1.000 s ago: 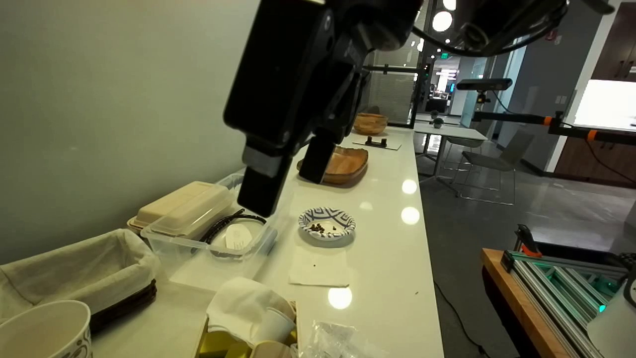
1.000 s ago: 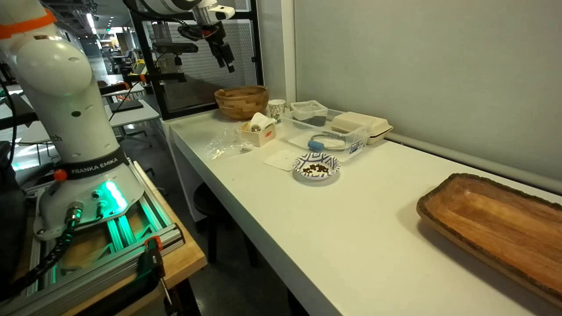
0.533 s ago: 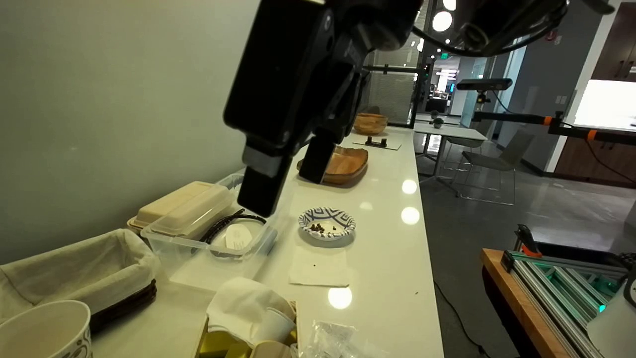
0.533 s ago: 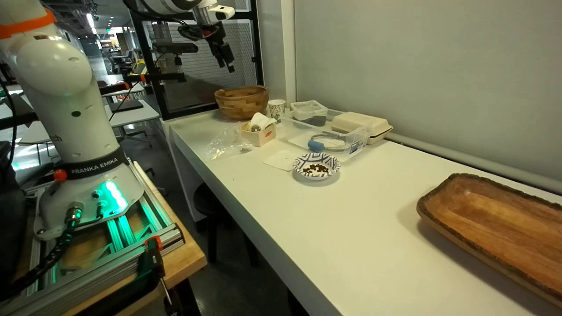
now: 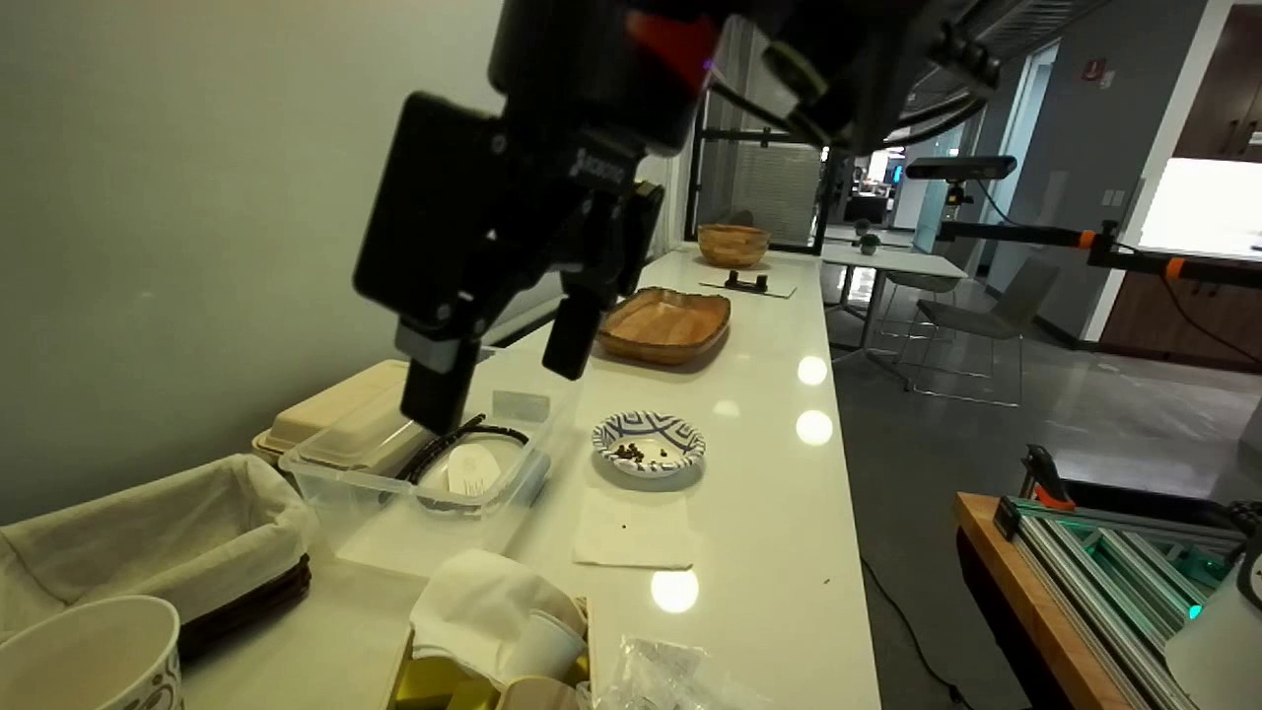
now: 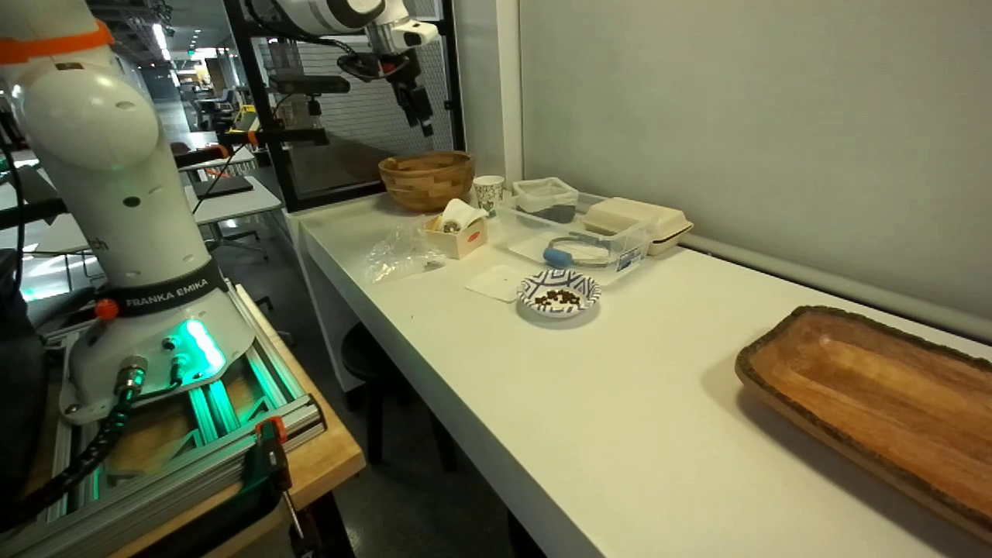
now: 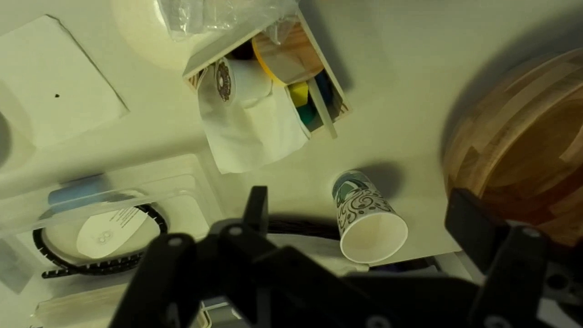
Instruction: Move the coffee cup to the right.
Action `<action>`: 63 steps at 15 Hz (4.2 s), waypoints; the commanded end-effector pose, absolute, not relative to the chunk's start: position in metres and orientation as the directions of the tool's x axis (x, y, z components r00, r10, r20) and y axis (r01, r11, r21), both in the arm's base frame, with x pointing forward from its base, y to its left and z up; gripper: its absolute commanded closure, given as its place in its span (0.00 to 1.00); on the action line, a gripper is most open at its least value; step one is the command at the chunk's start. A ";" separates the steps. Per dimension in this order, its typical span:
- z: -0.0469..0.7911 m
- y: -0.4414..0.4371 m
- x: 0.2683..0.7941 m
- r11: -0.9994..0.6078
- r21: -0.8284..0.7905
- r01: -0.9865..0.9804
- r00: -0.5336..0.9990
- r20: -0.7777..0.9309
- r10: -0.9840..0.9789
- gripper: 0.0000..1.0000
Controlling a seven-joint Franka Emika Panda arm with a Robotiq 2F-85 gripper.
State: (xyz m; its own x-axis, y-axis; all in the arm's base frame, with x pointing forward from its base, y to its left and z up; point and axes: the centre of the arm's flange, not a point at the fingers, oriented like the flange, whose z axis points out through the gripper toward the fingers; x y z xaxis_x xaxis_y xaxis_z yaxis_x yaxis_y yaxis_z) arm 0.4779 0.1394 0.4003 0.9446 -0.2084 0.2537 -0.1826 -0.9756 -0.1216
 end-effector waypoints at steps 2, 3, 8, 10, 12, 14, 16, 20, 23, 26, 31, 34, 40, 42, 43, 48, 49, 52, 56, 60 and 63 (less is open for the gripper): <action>0.362 0.150 0.553 -0.974 -0.141 -0.175 0.958 0.204 -0.201 0.00; 0.353 0.151 0.565 -0.977 -0.141 -0.163 0.959 0.210 -0.190 0.00; 0.312 0.167 0.622 -0.975 -0.182 -0.127 0.959 0.228 -0.168 0.00; 0.299 0.169 0.641 -0.975 -0.184 -0.129 0.955 0.241 -0.172 0.00; 0.286 0.168 0.657 -0.974 -0.183 -0.134 0.952 0.250 -0.178 0.00; 0.276 0.166 0.670 -0.973 -0.183 -0.139 0.951 0.250 -0.183 0.00; 0.267 0.165 0.680 -0.971 -0.188 -0.149 0.947 0.254 -0.195 0.00; 0.251 0.165 0.695 -0.966 -0.198 -0.168 0.939 0.266 -0.218 0.00; 0.239 0.165 0.699 -0.967 -0.187 -0.174 0.939 0.264 -0.220 0.00; 0.227 0.165 0.700 -0.967 -0.180 -0.182 0.937 0.267 -0.226 0.24; 0.214 0.162 0.699 -0.963 -0.186 -0.196 0.924 0.293 -0.244 0.62; 0.219 0.163 0.696 -0.961 -0.177 -0.214 0.919 0.296 -0.259 0.85; 0.248 0.168 0.688 -0.912 -0.124 -0.391 0.853 0.323 -0.409 0.99; 0.272 0.170 0.681 -0.870 -0.122 -0.479 0.814 0.309 -0.492 0.99; 0.284 0.171 0.676 -0.845 -0.121 -0.521 0.795 0.291 -0.532 0.99; 0.363 0.136 0.632 -0.684 -0.145 -0.715 0.650 0.220 -0.727 0.99; 0.379 0.124 0.621 -0.644 -0.149 -0.751 0.611 0.213 -0.762 0.99; 0.415 0.089 0.587 -0.514 -0.197 -0.835 0.471 0.230 -0.852 0.99; 0.443 0.026 0.537 -0.335 -0.257 -0.907 0.264 0.272 -0.925 0.99; 0.455 -0.046 0.483 -0.147 -0.277 -0.949 0.052 0.323 -0.945 0.99; 0.448 -0.111 0.441 -0.013 -0.285 -0.958 -0.099 0.374 -0.922 0.99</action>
